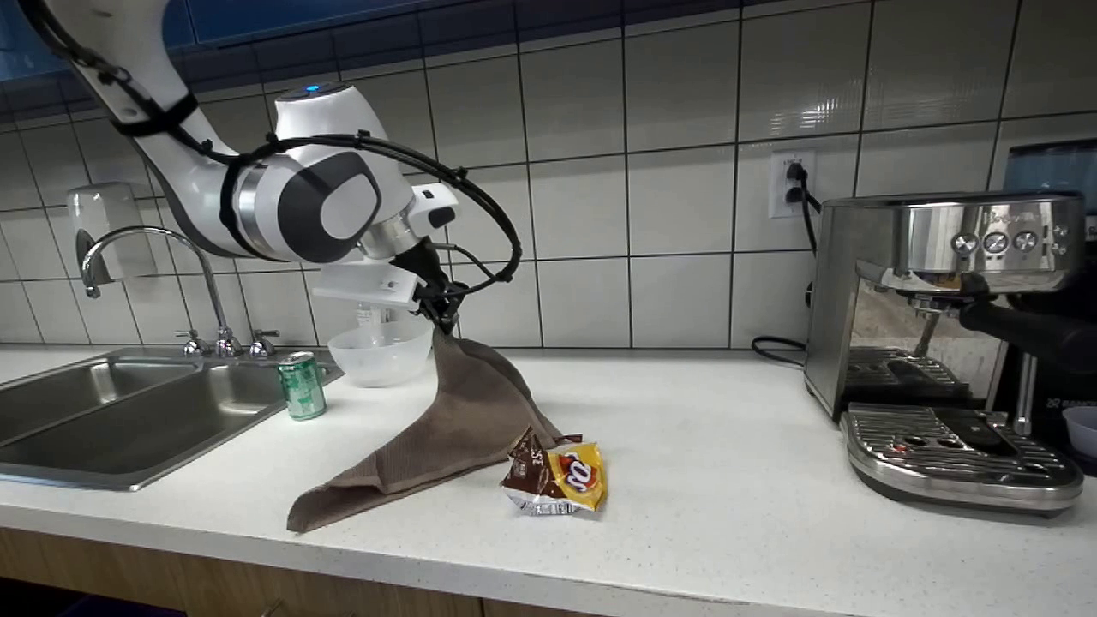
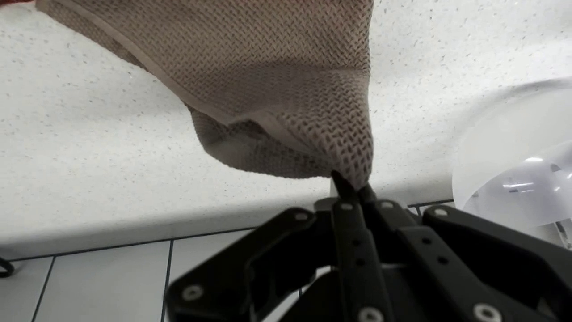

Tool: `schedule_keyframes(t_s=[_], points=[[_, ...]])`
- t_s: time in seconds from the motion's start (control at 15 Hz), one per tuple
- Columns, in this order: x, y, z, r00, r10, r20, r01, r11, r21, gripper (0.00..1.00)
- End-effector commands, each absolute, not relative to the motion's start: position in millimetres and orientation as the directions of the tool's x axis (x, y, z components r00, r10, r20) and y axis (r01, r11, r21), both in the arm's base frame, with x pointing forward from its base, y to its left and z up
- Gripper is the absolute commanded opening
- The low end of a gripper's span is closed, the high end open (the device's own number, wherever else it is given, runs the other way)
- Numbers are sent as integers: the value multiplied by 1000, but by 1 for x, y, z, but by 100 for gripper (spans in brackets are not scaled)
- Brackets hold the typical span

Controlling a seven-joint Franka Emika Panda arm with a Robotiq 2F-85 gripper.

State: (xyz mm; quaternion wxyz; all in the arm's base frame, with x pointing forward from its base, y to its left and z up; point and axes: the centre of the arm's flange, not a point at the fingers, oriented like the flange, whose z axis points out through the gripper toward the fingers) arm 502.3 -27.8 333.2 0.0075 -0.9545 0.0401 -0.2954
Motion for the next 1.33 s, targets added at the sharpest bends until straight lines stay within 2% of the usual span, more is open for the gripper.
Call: schedule_keyframes(t_s=[0.0,1.27], points=[[483,-35,351,807,-91,584,-79,-996,-46,1],[445,-32,368,783,-96,614,-75,-995,-60,1]])
